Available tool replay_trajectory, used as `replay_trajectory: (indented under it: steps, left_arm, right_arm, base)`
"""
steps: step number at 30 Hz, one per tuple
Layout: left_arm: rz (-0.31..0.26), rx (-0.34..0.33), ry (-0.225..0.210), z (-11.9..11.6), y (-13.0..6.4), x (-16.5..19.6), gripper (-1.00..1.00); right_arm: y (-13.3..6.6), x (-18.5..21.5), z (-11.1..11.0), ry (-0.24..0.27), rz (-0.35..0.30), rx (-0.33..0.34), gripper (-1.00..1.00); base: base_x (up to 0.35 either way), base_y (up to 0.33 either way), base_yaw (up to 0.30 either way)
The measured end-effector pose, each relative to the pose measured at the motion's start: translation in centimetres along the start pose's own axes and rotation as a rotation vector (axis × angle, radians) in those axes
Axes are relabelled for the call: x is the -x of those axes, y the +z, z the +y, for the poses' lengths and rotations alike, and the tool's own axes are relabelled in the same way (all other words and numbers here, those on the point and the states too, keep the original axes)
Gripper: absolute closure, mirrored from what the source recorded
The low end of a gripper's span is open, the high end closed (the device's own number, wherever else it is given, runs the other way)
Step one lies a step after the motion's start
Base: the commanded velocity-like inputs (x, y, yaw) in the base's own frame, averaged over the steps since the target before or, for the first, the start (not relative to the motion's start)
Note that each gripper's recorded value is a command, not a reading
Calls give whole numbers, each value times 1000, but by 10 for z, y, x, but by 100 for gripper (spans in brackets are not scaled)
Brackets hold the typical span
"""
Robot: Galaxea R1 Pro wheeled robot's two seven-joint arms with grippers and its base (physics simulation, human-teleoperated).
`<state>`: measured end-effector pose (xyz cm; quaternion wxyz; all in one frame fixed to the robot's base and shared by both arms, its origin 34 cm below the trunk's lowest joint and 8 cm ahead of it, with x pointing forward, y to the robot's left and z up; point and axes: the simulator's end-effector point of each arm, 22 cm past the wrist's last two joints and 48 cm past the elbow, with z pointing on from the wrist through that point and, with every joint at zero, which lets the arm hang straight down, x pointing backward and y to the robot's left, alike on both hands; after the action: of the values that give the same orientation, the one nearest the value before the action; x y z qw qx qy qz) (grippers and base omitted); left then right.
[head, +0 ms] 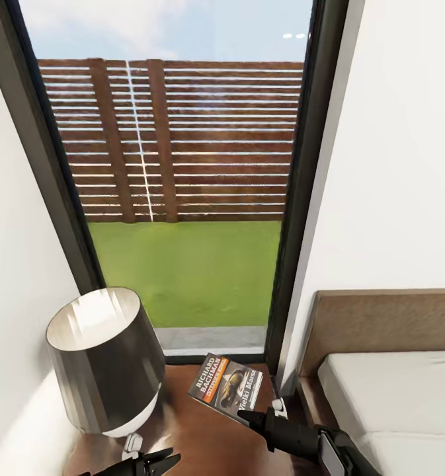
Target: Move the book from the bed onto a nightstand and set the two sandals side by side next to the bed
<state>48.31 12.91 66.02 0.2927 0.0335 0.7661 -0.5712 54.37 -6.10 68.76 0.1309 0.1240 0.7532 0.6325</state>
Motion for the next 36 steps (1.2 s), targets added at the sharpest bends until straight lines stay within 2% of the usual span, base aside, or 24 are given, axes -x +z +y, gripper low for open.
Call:
replay_trajectory:
  steps: [36]
  left_arm:
    - [0,-1,1,55,9,-39,-100]
  right_arm:
    - [8,-8,-66,-10,-4,5,100]
  base:
    - [0,0,0]
